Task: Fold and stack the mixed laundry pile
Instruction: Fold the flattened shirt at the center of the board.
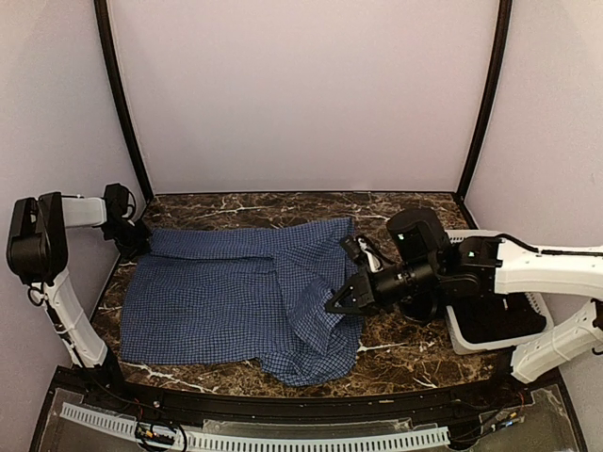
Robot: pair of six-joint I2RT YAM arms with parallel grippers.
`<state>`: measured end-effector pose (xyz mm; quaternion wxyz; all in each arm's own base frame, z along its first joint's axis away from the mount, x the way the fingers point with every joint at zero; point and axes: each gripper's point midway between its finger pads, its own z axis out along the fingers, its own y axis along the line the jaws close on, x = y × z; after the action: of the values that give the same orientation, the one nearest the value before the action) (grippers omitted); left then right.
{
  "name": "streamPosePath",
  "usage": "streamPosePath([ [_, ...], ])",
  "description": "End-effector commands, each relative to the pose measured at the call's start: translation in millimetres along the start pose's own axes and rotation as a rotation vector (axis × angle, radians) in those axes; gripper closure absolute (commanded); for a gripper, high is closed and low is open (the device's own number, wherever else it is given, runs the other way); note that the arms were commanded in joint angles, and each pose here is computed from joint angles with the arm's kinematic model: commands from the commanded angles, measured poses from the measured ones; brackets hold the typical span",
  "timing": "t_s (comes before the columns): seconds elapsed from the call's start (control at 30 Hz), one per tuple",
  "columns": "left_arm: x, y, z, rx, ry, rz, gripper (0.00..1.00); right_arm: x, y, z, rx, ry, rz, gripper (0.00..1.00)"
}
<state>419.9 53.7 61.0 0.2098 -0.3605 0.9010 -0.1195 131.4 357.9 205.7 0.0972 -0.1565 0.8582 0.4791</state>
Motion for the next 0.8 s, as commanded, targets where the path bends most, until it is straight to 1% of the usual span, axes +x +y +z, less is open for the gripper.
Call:
streamPosePath([
  [0.0,-16,-5,-9,0.005,-0.045,0.011,1.00,-18,38,2,-0.086,-0.054,-0.046,1.00],
  [0.13,-24,-9,-12,0.005,-0.062,0.019,1.00,-20,59,4,-0.123,-0.047,-0.075,1.00],
  [0.33,-26,-9,-4,-0.003,-0.050,0.021,1.00,-15,88,10,-0.175,-0.025,-0.109,1.00],
  [0.5,-27,-8,2,-0.008,-0.046,0.015,1.00,-12,96,15,-0.192,-0.010,-0.107,1.00],
  [0.77,-24,-3,7,-0.025,-0.036,0.016,1.00,-9,92,24,-0.184,0.014,-0.085,1.00],
])
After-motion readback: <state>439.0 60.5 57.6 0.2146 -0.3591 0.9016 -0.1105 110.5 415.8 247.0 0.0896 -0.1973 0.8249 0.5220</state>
